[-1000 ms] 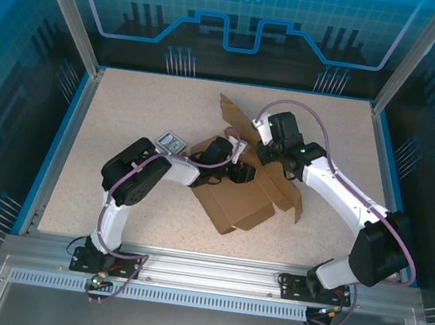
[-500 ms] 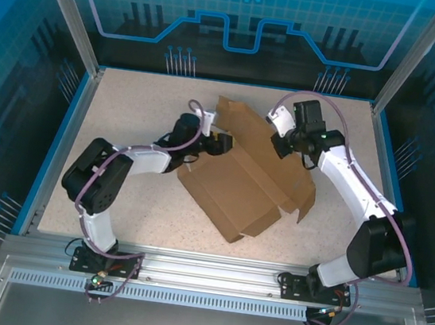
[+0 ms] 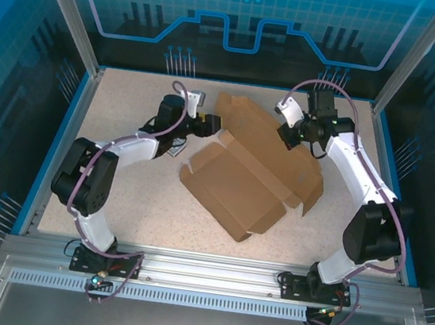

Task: Fold the paper box

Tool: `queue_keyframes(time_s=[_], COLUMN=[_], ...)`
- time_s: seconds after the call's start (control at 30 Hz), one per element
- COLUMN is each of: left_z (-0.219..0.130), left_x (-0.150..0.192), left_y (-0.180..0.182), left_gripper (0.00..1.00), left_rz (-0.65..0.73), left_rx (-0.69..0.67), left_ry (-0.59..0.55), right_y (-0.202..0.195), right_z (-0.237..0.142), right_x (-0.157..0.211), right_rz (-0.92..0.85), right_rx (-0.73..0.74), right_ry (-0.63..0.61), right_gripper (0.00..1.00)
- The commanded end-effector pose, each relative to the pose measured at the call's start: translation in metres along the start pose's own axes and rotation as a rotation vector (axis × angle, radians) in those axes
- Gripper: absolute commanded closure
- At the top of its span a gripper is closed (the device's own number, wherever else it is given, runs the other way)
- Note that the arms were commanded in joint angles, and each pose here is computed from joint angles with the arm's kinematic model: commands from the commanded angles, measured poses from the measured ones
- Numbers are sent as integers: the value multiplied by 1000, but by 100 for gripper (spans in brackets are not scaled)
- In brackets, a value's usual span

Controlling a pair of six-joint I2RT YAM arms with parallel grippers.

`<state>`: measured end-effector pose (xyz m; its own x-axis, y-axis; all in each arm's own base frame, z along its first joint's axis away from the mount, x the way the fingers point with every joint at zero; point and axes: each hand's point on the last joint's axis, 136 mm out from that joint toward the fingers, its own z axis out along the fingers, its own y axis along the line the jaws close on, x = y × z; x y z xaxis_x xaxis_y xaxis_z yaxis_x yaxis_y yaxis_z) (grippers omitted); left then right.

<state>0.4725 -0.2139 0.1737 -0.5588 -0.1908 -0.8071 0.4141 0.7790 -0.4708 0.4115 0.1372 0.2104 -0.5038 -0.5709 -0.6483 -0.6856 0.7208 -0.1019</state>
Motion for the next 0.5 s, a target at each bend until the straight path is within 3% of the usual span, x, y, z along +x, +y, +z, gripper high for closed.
queue_keyframes(time_s=[0.0, 0.2, 0.47], left_z=[16, 44, 71], left_x=[30, 54, 73], left_y=[10, 12, 24], left_gripper=[29, 29, 31], left_rz=[11, 38, -29], left_rx=[-2, -24, -64], left_ry=[110, 203, 282], right_y=[-5, -5, -3], right_z=[-7, 0, 6], right_x=[-5, -2, 1], right_rz=[23, 65, 81], right_rx=[-29, -61, -84], right_ry=[-15, 0, 9], right_gripper=[100, 100, 100])
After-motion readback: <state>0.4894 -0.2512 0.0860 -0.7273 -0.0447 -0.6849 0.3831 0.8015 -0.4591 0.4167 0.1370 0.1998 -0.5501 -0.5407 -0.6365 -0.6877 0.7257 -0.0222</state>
